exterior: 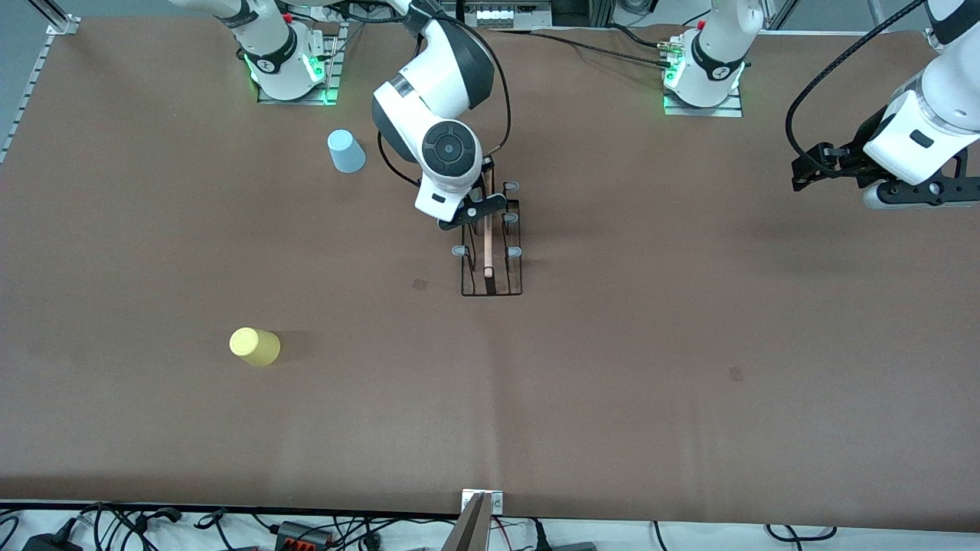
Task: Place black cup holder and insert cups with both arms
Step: 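Hang the teal cup on a holder hook with the right gripper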
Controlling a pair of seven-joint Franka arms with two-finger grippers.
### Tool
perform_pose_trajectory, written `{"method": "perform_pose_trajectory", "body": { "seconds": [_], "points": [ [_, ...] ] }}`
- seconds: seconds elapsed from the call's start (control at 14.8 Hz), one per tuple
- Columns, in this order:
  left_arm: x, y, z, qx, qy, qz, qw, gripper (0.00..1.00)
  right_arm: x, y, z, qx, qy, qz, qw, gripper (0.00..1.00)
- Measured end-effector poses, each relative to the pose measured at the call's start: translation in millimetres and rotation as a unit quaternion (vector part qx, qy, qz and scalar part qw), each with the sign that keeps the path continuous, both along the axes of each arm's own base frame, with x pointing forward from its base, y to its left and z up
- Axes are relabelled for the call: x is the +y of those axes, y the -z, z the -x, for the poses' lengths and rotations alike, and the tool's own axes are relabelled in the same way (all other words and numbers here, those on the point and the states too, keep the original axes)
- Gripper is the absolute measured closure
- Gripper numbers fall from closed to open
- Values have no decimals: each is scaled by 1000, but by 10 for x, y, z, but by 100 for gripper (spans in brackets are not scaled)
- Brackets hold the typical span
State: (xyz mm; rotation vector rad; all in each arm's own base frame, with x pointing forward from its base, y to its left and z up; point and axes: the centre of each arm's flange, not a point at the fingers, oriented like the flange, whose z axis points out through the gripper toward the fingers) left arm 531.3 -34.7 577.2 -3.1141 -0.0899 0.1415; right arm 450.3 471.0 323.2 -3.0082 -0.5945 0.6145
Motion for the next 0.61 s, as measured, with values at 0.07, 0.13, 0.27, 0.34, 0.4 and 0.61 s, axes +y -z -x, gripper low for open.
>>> {"method": "perform_pose_trajectory", "body": {
  "seconds": [0.07,0.13,0.27,0.34,0.4,0.61],
  "points": [
    [-1,0,0,0,0,0,1000,0,1,12,-1,0,0,0,1000,34],
    [-4,0,0,0,0,0,1000,0,1,28,-1,1,0,1,1000,34],
    [-10,0,1,0,1,0,1000,0,0,78,-2,3,0,4,1000,34],
    [-13,0,1,0,1,0,1000,0,-1,108,-3,4,0,6,1000,34],
    [-14,0,1,0,2,0,1000,0,0,132,-5,4,0,6,1000,34],
    [-13,0,1,0,1,0,1000,0,3,143,-9,3,0,6,1000,34]
  ]
}}
